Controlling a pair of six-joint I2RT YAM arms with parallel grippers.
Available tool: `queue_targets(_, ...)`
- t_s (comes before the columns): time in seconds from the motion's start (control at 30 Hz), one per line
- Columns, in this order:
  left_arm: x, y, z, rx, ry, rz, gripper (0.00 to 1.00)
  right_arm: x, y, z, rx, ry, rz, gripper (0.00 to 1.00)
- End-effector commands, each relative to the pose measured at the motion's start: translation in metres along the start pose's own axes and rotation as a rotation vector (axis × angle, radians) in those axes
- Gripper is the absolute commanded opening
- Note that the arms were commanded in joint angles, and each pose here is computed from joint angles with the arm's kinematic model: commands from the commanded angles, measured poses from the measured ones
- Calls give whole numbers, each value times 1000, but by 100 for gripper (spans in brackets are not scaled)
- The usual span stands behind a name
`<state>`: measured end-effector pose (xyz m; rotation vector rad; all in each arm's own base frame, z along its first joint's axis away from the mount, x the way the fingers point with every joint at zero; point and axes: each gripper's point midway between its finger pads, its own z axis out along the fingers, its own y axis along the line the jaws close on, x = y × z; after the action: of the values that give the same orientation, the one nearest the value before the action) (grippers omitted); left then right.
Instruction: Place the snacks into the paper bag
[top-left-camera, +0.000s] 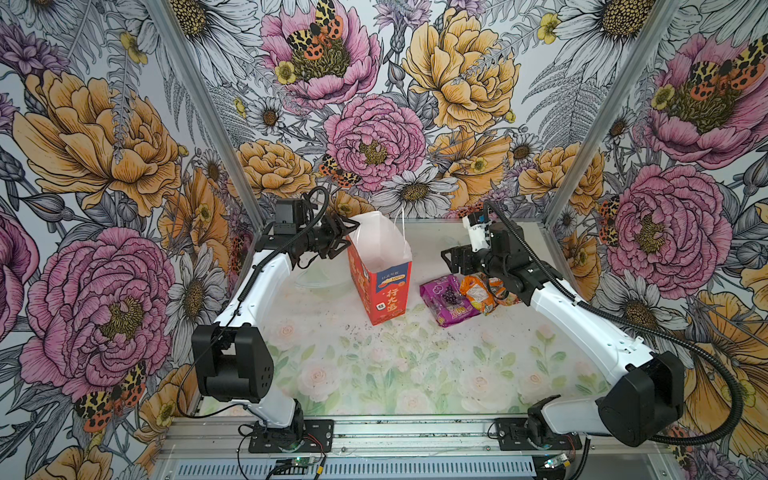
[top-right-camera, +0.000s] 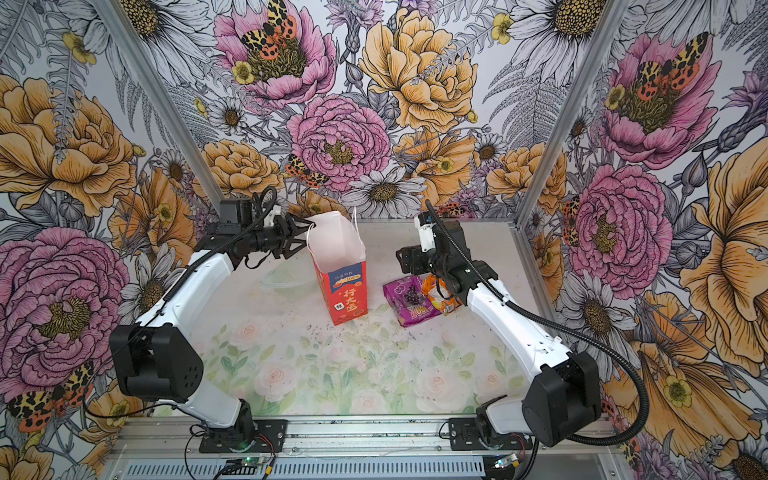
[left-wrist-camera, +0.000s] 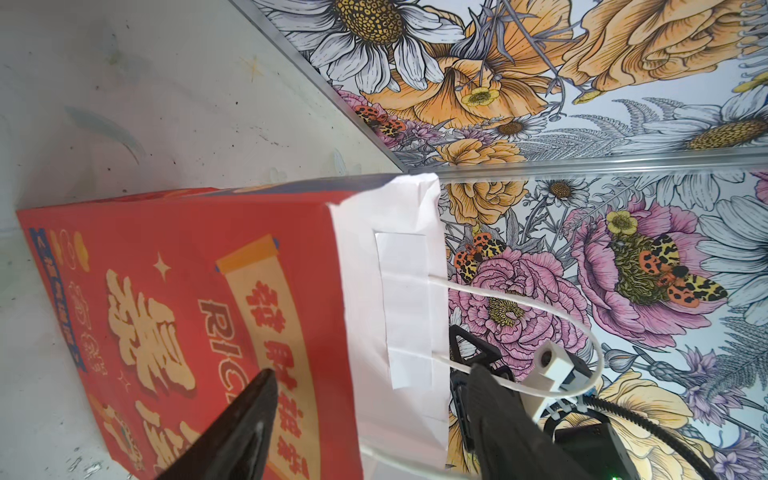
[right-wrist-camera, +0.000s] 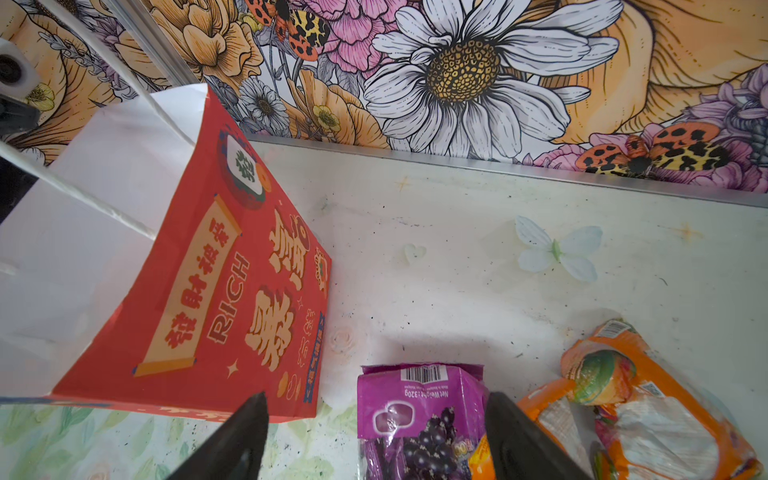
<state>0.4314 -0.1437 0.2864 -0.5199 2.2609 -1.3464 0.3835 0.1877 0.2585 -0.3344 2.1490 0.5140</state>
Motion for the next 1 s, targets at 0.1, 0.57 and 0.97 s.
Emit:
queue_targets(0.1, -14, -8, -24, 5, -86, 35, 94, -4, 6, 2, -21, -2, 5, 84)
queue_targets(0.57, -28, 40, -105, -222, -399, 12, 99, 25, 9, -1, -40, 149, 36, 92)
queue_targets(0.97, 4, 117, -101, -388, -387, -44, 99, 81, -11, 28, 81, 352, 57, 100)
